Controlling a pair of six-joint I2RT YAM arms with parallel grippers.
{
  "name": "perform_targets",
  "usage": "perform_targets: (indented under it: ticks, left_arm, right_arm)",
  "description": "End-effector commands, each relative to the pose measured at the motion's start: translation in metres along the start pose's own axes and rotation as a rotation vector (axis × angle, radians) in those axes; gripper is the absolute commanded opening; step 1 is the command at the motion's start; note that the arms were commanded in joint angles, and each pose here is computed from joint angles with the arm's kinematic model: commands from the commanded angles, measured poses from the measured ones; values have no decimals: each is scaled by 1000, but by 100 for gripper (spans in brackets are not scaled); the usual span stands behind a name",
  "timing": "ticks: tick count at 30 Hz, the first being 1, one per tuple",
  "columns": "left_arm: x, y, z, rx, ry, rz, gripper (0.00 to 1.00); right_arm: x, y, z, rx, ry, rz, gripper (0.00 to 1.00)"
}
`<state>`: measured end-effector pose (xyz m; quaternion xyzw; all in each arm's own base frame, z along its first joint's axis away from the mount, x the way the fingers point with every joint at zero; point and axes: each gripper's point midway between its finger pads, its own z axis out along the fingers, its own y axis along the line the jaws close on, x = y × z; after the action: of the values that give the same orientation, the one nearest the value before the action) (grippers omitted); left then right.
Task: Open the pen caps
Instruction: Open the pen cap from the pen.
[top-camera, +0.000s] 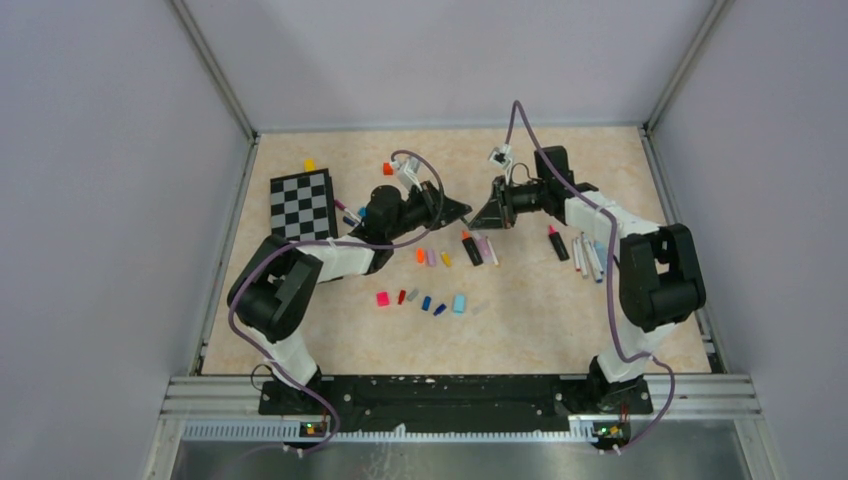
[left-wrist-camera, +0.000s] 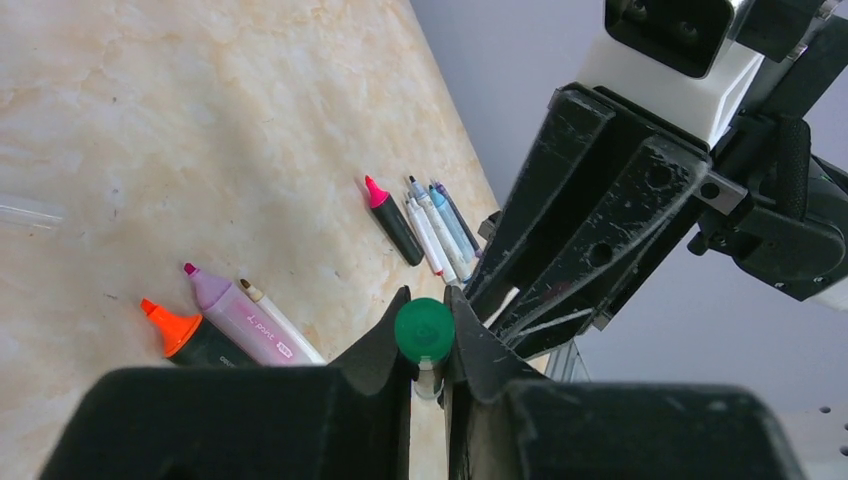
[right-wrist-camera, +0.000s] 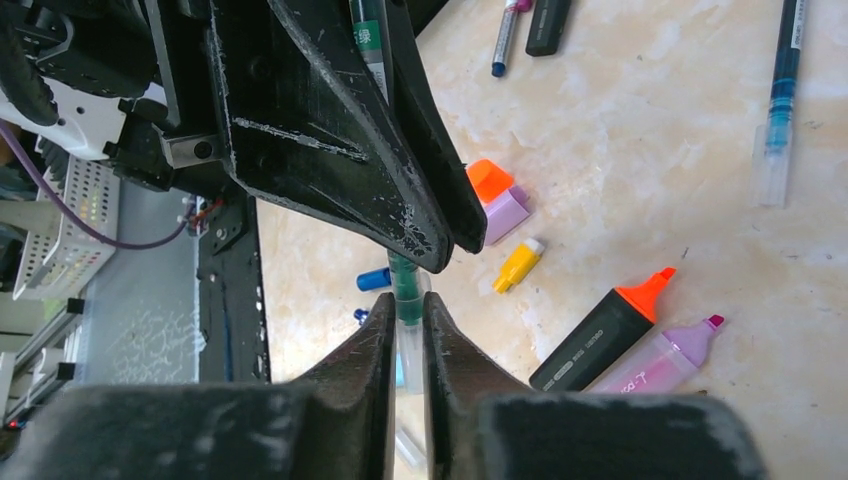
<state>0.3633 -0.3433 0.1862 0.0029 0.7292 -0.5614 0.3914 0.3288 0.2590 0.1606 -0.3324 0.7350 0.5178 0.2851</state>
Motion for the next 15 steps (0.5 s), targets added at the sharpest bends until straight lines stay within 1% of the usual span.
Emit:
perform_targets:
  ticks: [1, 2, 3, 4, 6, 9, 13, 15]
  left_arm:
    - [-12, -6, -3, 18, -47, 55, 0]
    - [-12, -6, -4, 18, -49, 58, 0]
    - [-13, -7, -4, 20, -49, 60, 0]
    - [-13, -8, -4, 22, -50, 61, 0]
    - [-13, -9, -4, 26, -50, 59, 0]
    - [-13, -9, -5, 27, -50, 50, 0]
    - [-14, -10, -6, 29, -57, 37, 0]
    - [-14, -12, -7, 35, -59, 33, 0]
  right_arm:
    - [-14, 17, -8, -19, -30, -84, 19]
    - [-13, 17, -9, -16, -28, -90, 29]
    - [-12, 17, -10, -2, -24, -97, 37]
    - [-10, 17, -10, 8, -17, -107, 42]
    - [-3, 16, -8, 28, 10, -133, 49]
    - [4, 19, -3, 46, 52, -171, 52]
    - [9, 17, 7, 82, 97, -197, 52]
    - [10, 15, 11, 94, 112, -196, 50]
